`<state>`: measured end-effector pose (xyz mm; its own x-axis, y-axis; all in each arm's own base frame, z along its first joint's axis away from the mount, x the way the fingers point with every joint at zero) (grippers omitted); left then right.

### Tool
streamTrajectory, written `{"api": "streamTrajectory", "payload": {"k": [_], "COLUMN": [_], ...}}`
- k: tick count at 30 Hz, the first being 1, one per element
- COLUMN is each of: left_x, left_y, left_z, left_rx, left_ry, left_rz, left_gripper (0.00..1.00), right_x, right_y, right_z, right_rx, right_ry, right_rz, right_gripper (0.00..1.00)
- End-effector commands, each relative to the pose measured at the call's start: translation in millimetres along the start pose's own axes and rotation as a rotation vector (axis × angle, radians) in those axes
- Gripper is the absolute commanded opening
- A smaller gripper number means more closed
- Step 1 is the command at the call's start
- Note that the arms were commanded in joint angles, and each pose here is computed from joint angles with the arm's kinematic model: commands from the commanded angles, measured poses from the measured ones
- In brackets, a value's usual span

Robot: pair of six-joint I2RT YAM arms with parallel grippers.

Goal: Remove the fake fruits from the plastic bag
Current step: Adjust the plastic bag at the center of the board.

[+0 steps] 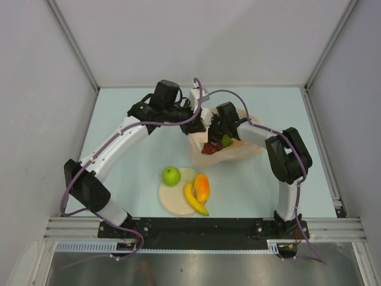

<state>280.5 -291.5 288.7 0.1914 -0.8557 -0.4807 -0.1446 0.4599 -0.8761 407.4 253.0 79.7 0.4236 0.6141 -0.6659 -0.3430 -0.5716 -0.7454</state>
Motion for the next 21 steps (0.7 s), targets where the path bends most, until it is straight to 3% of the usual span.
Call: {"api": "streamTrajectory", "payload": {"k": [1, 4, 9, 14, 21], "left_x": [-18.1, -17.6, -18.1, -30.5, -28.4], "left_y": [-10.5, -5.0, -0.7, -19.4, -38.3], "left_z": [-10.1, -5.5, 21.0, 63.8, 71.6], "left_rx": [0.046, 0.044, -0.003, 0.024, 0.043], "left_ry": [0.001, -0.020, -0.097, -0.247, -0.263], "left_rz": [-0.044, -0.032, -0.036, -0.114, -0.201], "left_gripper": [0.00, 0.00, 0.00, 0.00, 0.00], "right_x": [11.1, -5.9, -71.4, -119.7, -168.2], "right_y": [-8.2, -17.6, -45.0, -37.4, -35.4], "right_z": [-10.5, -16.7, -18.5, 8.8, 49.9], "right_rx": [0.000, 0.022, 0.019, 0.035, 0.006], "right_ry": [0.053, 0.074, 0.071, -0.045, -0.205], "right_rz": [0.018, -0.002, -0.054, -0.002, 0.002], "right_gripper": [0.62, 0.52, 0.51, 0.50, 0.52]}}
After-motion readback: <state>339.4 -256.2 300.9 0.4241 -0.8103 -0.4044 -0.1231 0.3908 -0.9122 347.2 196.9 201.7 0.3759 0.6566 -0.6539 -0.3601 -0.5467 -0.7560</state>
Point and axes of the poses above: each gripper's point midway between its finger pads, its own x axis out along the fingers, its own z axis along the line the jaws close on, y = z × x, the point moved 3 cm from there along -x, back along the fingers, and after that the axes turned 12 degrees about x, right-handed, at the moved point
